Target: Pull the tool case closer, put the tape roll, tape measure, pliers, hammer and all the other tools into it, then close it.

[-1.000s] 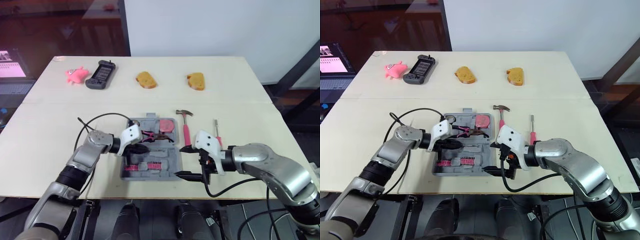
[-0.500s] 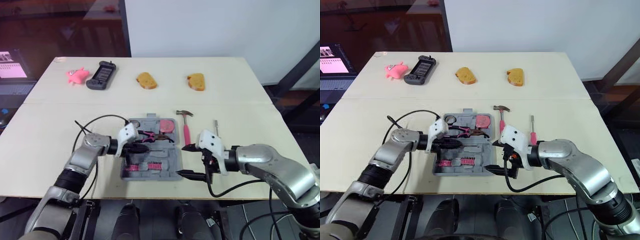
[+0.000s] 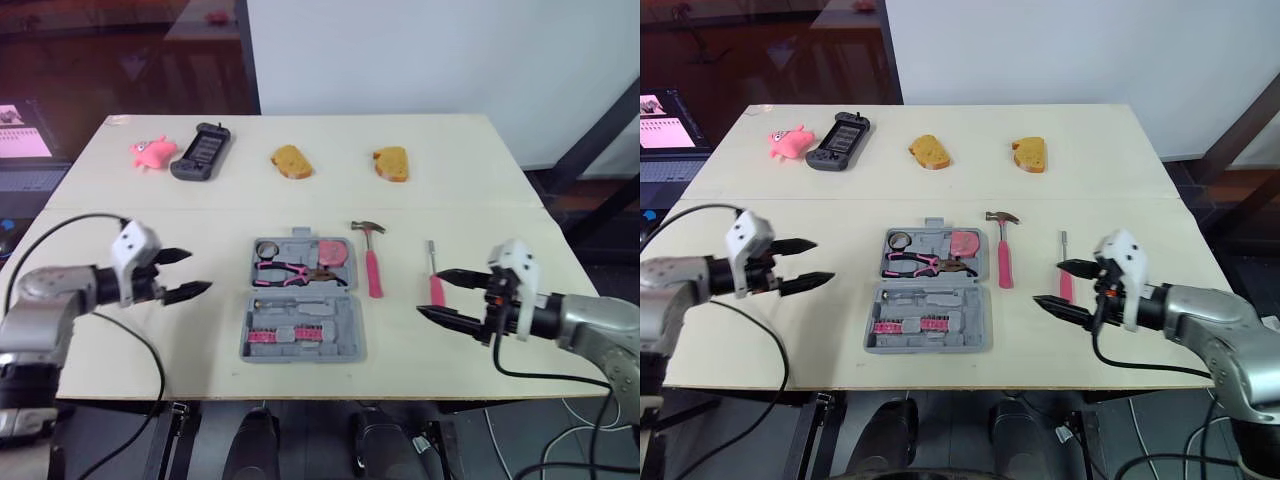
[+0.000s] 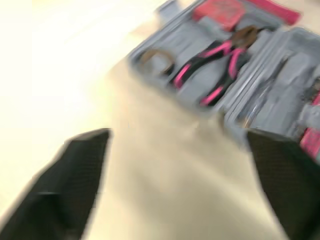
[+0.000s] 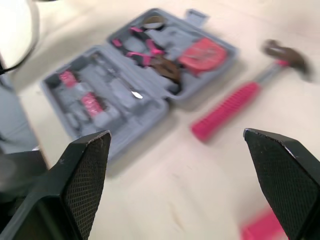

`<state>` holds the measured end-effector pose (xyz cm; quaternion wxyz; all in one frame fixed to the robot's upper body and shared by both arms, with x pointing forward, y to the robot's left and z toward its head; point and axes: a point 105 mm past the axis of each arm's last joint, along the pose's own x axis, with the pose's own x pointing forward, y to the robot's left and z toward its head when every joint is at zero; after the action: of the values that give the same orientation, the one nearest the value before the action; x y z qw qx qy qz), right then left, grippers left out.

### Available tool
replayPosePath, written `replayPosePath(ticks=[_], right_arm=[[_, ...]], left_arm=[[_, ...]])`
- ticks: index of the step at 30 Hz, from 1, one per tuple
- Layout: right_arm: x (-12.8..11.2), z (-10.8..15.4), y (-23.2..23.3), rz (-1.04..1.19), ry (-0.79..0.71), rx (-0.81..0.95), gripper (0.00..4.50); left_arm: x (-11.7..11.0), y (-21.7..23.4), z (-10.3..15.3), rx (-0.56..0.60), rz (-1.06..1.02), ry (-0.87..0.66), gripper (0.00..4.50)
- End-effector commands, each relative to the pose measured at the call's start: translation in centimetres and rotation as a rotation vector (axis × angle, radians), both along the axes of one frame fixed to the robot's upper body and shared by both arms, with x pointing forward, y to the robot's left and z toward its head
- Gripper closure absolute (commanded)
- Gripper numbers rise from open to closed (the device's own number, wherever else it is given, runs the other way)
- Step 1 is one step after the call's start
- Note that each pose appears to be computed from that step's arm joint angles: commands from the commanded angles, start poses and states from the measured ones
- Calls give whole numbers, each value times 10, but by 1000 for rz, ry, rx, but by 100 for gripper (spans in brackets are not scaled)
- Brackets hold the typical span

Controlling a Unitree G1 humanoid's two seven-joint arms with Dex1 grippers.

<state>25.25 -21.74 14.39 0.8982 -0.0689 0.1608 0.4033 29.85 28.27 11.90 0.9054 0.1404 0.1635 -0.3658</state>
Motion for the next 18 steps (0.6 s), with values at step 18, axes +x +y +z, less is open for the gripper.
replayPosePath(ticks=[18], right_arm=[[-16, -8, -87, -255, -31, -3, 0]], left_arm=[[-52, 93, 7, 0, 374, -151, 3]])
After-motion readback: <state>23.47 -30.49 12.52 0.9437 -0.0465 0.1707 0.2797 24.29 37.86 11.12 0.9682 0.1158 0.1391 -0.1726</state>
